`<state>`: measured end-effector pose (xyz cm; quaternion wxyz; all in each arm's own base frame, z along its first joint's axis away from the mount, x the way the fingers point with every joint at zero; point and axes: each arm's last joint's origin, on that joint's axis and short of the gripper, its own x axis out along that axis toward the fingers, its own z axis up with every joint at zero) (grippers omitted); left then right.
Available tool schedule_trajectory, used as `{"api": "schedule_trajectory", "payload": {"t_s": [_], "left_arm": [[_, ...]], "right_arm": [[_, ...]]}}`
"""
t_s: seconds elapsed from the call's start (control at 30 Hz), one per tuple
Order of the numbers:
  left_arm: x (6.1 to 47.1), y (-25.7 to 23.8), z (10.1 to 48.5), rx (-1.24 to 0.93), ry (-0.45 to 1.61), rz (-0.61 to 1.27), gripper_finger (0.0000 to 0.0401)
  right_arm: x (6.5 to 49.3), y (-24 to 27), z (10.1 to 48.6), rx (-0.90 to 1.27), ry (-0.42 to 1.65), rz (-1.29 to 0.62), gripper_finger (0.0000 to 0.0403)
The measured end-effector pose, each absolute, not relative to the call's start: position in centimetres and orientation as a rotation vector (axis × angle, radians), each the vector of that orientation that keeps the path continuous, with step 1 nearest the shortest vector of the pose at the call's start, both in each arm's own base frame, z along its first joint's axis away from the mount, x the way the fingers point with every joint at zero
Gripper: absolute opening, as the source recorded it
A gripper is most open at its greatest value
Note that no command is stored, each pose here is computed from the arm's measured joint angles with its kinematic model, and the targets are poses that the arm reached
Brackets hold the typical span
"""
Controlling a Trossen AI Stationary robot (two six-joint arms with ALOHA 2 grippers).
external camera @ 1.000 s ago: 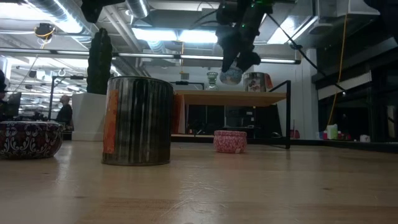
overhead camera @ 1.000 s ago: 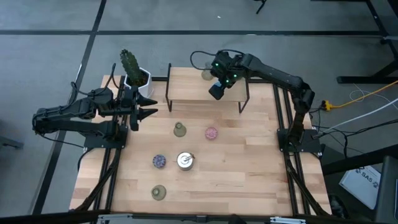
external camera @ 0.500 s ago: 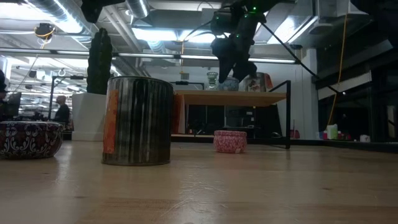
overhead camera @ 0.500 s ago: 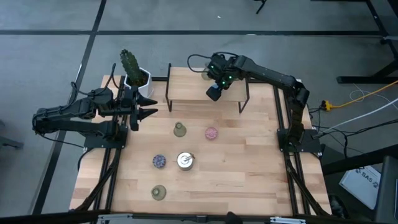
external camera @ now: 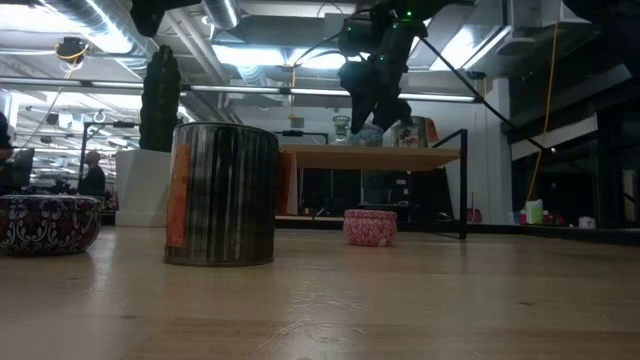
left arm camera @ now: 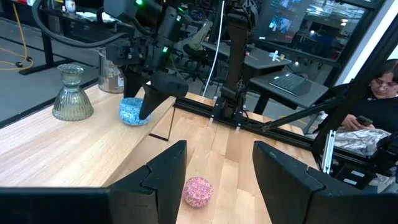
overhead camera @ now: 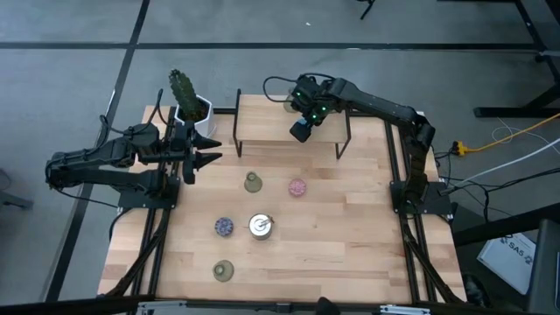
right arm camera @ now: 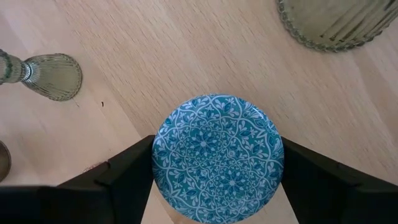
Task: Pick & Place candle stick holders
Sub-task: Put the blue scented candle on the shelf
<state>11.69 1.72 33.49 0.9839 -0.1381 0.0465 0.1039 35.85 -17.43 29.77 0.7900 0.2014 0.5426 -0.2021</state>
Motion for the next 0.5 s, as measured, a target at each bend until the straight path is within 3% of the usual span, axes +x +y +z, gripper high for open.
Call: {"api": "schedule_trajectory", "payload": {"t_s": [0.5], "left_arm": [[11.69,1.72,33.48,-0.278,0.094,0.209,0.0180]], "right_arm": [[36.15,-17.60,29.65,0.411,1.148,-0.426,0.0354]]}}
